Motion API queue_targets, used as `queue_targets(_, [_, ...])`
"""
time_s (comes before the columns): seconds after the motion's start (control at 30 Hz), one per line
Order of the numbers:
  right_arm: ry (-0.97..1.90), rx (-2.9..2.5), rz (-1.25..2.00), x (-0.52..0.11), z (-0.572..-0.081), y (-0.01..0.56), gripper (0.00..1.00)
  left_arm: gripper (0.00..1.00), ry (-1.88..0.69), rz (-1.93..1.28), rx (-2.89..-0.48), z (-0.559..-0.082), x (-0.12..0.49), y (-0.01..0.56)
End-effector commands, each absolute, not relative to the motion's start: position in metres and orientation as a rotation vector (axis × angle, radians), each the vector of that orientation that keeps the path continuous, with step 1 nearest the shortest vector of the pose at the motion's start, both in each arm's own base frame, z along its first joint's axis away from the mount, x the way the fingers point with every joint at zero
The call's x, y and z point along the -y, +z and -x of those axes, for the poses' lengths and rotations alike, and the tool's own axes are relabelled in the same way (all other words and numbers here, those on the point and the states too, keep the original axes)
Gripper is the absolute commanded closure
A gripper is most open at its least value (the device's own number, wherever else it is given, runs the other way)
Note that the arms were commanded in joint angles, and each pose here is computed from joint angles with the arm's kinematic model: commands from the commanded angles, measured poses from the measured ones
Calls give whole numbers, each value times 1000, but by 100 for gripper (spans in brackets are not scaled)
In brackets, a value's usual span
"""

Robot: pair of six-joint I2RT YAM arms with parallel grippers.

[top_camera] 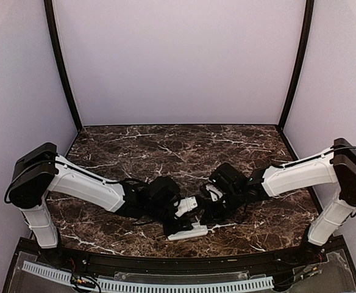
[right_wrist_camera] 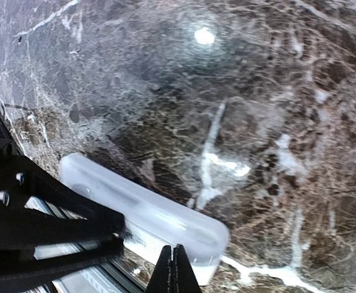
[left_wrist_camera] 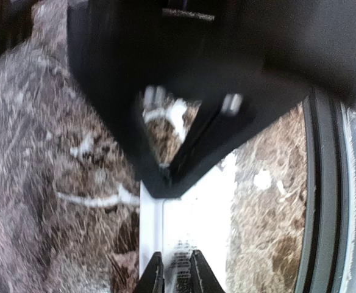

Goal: Load the batteries into the remote control
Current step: Press the battery cover onto the remote control.

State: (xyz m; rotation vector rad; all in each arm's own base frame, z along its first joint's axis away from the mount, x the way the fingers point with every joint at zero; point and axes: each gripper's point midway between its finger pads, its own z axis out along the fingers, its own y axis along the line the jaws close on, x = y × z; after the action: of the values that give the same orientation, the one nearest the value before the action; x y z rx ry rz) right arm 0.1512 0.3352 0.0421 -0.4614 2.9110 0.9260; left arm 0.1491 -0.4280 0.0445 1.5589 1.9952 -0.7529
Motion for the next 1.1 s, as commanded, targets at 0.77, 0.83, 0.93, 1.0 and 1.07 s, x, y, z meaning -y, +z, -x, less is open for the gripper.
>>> queue_targets(0.77, [823, -2909, 402, -334, -138, 46, 88, 86, -695, -1494, -2274, -125, 373, -3])
queue_targets(0.83, [802, -2917, 406, -335, -138, 41, 90, 86, -699, -1488, -2273, -125, 373, -3])
queue_targets(0.93, [780, -2920, 404, -334, -139, 38, 90, 86, -702, -1484, -2271, -125, 373, -3])
queue_targets(1.0, [769, -2923, 408, -333, -140, 36, 90, 86, -704, -1484, -2270, -125, 373, -3])
queue_targets(1.07, [755, -2927, 414, -333, -140, 34, 90, 86, -705, -1482, -2271, -125, 373, -3])
